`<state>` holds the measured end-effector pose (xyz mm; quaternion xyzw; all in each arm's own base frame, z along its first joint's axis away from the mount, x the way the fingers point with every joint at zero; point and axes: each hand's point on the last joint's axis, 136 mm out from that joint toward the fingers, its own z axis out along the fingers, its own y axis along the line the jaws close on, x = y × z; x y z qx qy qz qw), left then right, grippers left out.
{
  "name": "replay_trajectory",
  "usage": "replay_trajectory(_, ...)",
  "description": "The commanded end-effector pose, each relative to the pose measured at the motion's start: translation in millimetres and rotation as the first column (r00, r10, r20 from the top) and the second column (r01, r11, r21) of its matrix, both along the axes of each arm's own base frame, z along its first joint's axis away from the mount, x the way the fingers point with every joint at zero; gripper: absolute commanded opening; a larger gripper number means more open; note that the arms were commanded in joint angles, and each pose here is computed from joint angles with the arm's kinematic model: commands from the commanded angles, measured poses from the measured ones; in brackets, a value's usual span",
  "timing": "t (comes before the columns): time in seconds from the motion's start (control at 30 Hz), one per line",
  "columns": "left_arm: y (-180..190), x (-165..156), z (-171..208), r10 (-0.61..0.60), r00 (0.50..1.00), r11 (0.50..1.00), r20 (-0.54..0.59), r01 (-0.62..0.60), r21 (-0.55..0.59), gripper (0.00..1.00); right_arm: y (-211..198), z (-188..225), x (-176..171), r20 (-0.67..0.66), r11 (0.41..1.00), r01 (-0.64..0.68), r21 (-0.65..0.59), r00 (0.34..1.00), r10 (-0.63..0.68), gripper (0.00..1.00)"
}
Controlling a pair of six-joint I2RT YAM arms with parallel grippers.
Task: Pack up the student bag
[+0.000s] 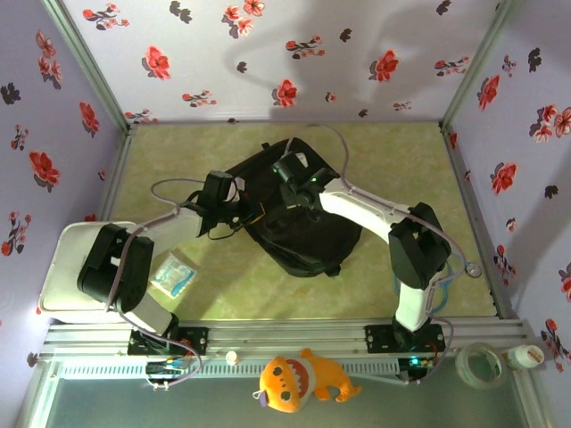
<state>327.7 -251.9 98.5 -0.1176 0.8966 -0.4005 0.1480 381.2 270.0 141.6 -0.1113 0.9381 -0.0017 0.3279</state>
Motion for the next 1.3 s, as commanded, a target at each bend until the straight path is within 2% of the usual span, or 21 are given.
replay_trajectory(0.0,12,-2,0,0.012,1.000,0.999,0.000,-0.012,0.053,0.00,-58,33,19,0.124,0.979,0.195,-0.065,0.975,-0.186,0.00)
replay_trajectory(0.2,12,-2,3,0.004,1.000,0.998,0.008,-0.004,0.059,0.00,-89,26,33,0.105,0.953,0.301,-0.046,0.950,-0.295,0.00)
replay_trajectory(0.4,11,1,7,-0.009,1.000,0.998,0.018,0.007,0.065,0.00,-124,-4,52,0.015,0.906,0.419,-0.056,0.908,-0.419,0.00)
replay_trajectory(0.57,6,11,9,-0.019,0.999,0.997,0.032,0.016,0.072,0.00,-129,-22,57,-0.090,0.907,0.418,-0.059,0.902,-0.421,0.00)
replay_trajectory(0.77,-6,57,27,-0.032,0.993,0.992,0.115,0.018,0.122,0.00,-122,0,56,-0.093,0.918,0.388,0.084,0.920,-0.381,0.00)
replay_trajectory(0.97,-40,116,50,-0.064,0.973,0.993,0.223,0.040,0.108,0.00,-139,9,65,-0.081,0.891,0.436,0.125,0.900,-0.429,0.00)
replay_trajectory(1.07,-54,126,58,-0.082,0.964,0.993,0.254,0.059,0.099,0.06,-142,13,79,-0.063,0.893,0.426,0.147,0.905,-0.421,0.00)
replay_trajectory(1.13,-55,130,60,-0.072,0.963,0.994,0.261,0.048,0.097,0.23,-143,18,87,-0.049,0.900,0.410,0.148,0.912,-0.407,0.00)
replay_trajectory(1.17,-52,131,59,-0.063,0.963,0.993,0.263,0.035,0.109,0.28,-142,23,89,-0.046,0.904,0.398,0.155,0.917,-0.396,0.07)
replay_trajectory(1.27,-37,129,67,-0.046,0.958,0.984,0.282,-0.004,0.176,0.49,-133,47,87,-0.019,0.920,0.332,0.210,0.942,-0.336,0.39)
